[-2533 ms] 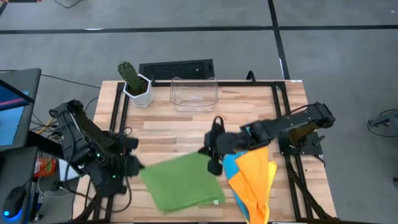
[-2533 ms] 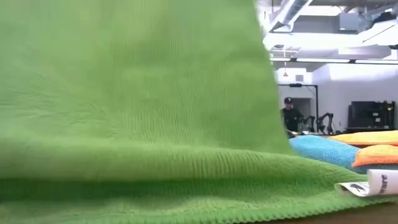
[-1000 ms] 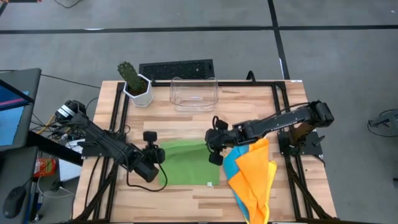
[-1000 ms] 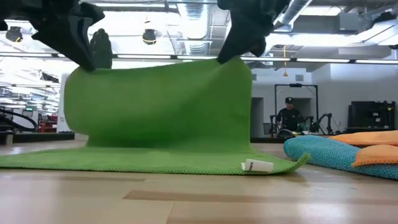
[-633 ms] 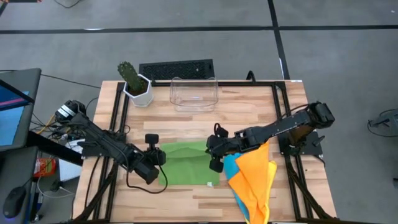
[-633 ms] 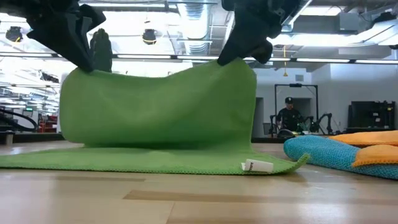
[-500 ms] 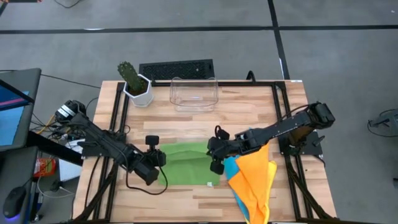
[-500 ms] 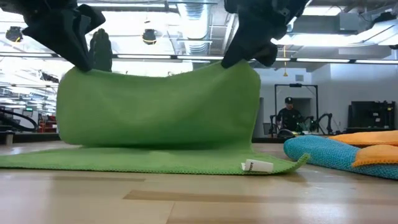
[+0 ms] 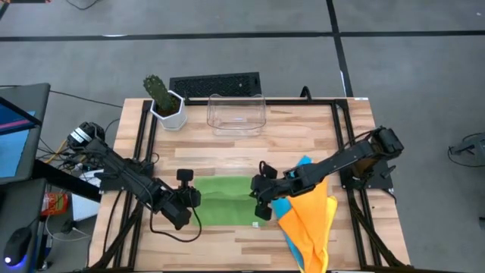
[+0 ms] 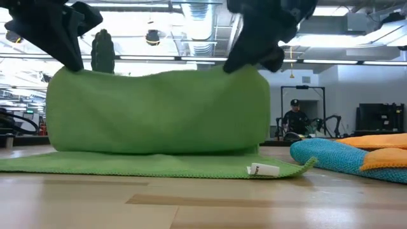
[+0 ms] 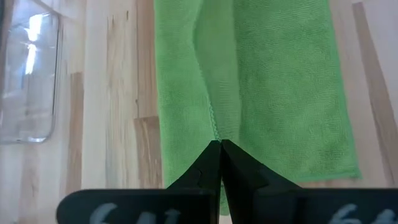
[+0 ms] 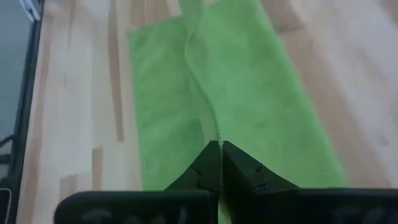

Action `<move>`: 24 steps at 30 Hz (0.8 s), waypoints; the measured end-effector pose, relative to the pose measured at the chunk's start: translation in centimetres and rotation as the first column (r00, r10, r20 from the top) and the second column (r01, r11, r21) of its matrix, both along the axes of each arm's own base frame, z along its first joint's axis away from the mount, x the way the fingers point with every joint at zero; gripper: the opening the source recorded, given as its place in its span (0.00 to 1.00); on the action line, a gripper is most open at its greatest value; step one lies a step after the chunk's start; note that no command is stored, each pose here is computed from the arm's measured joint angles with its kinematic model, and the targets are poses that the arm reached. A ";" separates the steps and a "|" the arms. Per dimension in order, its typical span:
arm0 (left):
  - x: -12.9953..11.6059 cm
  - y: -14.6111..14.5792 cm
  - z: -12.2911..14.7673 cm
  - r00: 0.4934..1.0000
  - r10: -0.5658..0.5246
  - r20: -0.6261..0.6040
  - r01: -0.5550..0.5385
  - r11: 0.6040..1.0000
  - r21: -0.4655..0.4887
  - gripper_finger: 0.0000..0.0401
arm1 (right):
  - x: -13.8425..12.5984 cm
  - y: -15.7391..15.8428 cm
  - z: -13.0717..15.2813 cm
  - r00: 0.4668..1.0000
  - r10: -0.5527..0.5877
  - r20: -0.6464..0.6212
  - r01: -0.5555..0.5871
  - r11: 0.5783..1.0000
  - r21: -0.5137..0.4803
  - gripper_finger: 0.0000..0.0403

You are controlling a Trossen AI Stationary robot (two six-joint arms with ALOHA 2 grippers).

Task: Fold microfiber towels
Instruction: Fold the green towel

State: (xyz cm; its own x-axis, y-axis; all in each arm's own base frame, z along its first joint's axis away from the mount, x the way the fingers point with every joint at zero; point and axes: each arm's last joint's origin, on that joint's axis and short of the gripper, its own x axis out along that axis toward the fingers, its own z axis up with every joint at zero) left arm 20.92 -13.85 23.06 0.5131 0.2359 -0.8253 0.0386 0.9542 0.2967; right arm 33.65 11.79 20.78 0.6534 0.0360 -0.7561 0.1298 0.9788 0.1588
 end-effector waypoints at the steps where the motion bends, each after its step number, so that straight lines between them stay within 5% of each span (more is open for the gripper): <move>1: 0.0 0.0 0.0 1.000 0.007 0.006 -0.007 1.000 -0.008 0.00 | 0.0 0.2 -0.5 1.000 0.006 -0.020 -0.006 1.000 0.001 0.10; 14: 0.6 -0.6 0.3 0.998 0.026 0.059 -0.019 0.993 -0.118 0.01 | 0.0 0.8 -1.0 0.999 0.020 -0.038 -0.019 0.999 0.030 0.15; 24: 0.8 -1.3 0.2 0.998 -0.061 0.007 0.061 0.967 -0.247 0.18 | -0.3 1.5 -1.0 0.998 0.055 -0.044 -0.053 0.998 0.046 0.22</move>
State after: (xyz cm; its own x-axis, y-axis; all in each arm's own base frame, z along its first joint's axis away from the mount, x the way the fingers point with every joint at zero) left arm 21.71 -15.12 23.28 0.5194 -0.0071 -0.8545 0.0990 0.9937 0.0520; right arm 33.38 13.31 19.77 0.6148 0.1051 -0.7816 0.0847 0.9765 0.1980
